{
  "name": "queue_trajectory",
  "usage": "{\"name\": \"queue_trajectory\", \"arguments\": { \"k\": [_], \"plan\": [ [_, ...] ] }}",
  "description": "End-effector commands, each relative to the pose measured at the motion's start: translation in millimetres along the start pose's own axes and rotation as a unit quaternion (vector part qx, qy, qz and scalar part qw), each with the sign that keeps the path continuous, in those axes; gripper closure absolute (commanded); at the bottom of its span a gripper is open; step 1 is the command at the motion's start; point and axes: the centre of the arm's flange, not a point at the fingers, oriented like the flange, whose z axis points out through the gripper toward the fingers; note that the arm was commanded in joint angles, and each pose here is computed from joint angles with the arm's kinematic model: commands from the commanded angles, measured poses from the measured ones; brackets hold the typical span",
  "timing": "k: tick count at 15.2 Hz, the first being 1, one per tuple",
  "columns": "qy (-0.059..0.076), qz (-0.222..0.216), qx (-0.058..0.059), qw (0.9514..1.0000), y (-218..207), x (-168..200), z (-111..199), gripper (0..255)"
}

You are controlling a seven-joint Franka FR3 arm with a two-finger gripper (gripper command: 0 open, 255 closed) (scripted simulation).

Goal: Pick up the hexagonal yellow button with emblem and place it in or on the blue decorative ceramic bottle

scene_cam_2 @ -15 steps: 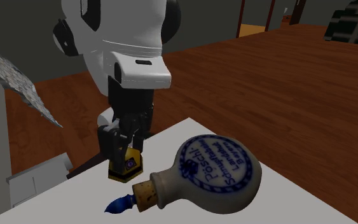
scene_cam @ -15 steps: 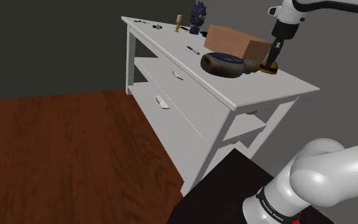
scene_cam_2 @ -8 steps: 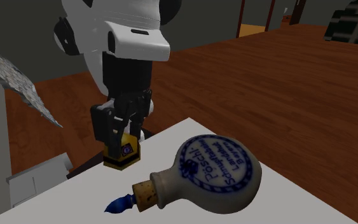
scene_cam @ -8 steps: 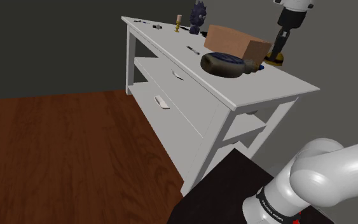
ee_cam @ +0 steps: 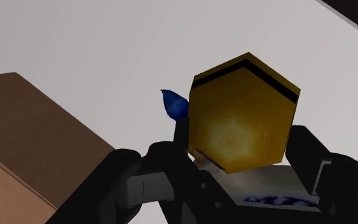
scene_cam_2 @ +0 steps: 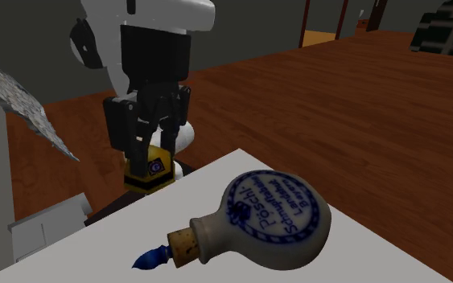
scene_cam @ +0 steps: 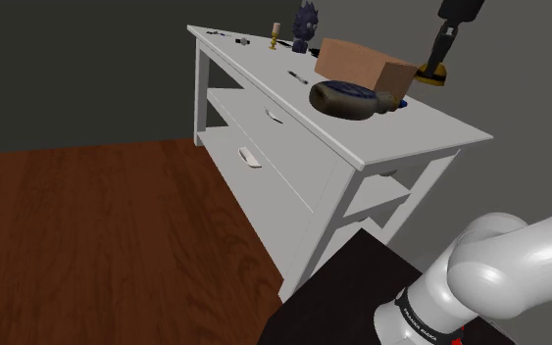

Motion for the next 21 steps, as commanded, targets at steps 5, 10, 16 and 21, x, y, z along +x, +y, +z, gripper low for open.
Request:
{"name": "queue_trajectory", "arguments": {
  "k": [5,10,16,21],
  "plan": [
    [0.0,0.0,0.0,1.0,7,-3,-31,255],
    [0.0,0.0,0.0,1.0,12,-5,-56,255],
    [0.0,0.0,0.0,1.0,5,17,-80,255],
    [0.0,0.0,0.0,1.0,-24,75,-93,255]
  ]
}}
